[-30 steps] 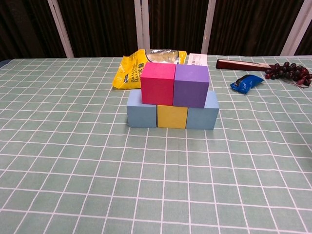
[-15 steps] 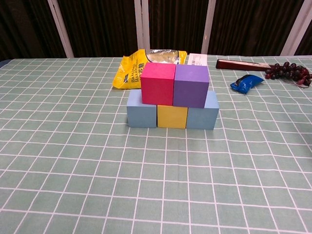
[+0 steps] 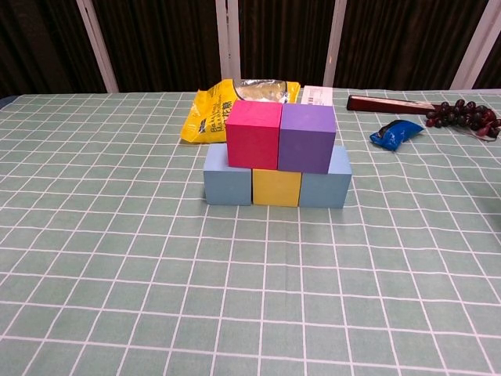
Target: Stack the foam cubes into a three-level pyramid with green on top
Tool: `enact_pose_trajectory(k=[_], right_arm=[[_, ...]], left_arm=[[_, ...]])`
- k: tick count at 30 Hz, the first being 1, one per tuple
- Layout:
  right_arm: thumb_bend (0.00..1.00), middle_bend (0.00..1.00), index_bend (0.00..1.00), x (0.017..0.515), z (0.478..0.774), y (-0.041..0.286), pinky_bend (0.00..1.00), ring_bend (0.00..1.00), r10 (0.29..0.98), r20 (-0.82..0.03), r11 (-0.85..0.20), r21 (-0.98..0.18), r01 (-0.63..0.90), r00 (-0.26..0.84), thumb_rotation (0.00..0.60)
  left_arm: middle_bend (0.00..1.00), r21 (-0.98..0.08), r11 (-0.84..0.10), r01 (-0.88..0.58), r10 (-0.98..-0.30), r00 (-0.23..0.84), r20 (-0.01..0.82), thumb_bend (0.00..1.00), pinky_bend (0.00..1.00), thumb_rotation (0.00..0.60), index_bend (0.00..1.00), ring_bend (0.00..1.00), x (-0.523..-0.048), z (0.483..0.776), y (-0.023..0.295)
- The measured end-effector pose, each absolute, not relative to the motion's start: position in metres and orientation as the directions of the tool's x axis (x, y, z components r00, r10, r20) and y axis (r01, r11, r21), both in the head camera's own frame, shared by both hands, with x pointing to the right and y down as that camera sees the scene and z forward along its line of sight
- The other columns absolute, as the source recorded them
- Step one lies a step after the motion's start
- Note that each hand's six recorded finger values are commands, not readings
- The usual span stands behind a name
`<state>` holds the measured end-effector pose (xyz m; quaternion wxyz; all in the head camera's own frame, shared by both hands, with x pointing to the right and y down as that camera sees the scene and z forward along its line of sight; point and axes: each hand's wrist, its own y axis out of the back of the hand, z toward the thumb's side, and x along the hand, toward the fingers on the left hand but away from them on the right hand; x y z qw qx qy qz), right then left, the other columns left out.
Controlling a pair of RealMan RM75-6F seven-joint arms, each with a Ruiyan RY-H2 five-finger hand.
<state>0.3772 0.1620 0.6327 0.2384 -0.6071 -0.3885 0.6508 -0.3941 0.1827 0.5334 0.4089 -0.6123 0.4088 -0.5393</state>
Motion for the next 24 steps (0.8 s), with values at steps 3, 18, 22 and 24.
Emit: enact_pose_trajectory(k=[3,18,22,24], right_arm=[[0.21,0.00,0.00,0.382,0.643,0.155,0.00,0.00,0.776,-0.605,-0.589,-0.796,0.142,-0.176,0.600],[0.21,0.00,0.00,0.414,0.657,0.142,0.00,0.00,0.742,-0.608,-0.612,-0.787,0.086,-0.284,0.600],[0.21,0.00,0.00,0.421,0.658,0.144,0.00,0.00,0.726,-0.617,-0.626,-0.776,0.079,-0.304,0.600],[0.21,0.00,0.00,0.424,0.658,0.143,0.00,0.00,0.723,-0.617,-0.628,-0.774,0.075,-0.312,0.600]], left_arm=[[0.06,-0.941,-0.333,-0.061,-0.941,0.076,0.328,0.13,0.00,0.600,0.00,0.02,-0.396,0.534,0.182],[0.06,-0.939,-0.338,-0.058,-0.940,0.078,0.333,0.13,0.00,0.600,0.00,0.02,-0.393,0.535,0.184],[0.06,-0.938,-0.343,-0.059,-0.938,0.080,0.338,0.13,0.00,0.600,0.00,0.02,-0.392,0.536,0.185],[0.06,-0.938,-0.342,-0.059,-0.938,0.083,0.337,0.13,0.00,0.600,0.00,0.02,-0.391,0.536,0.185]])
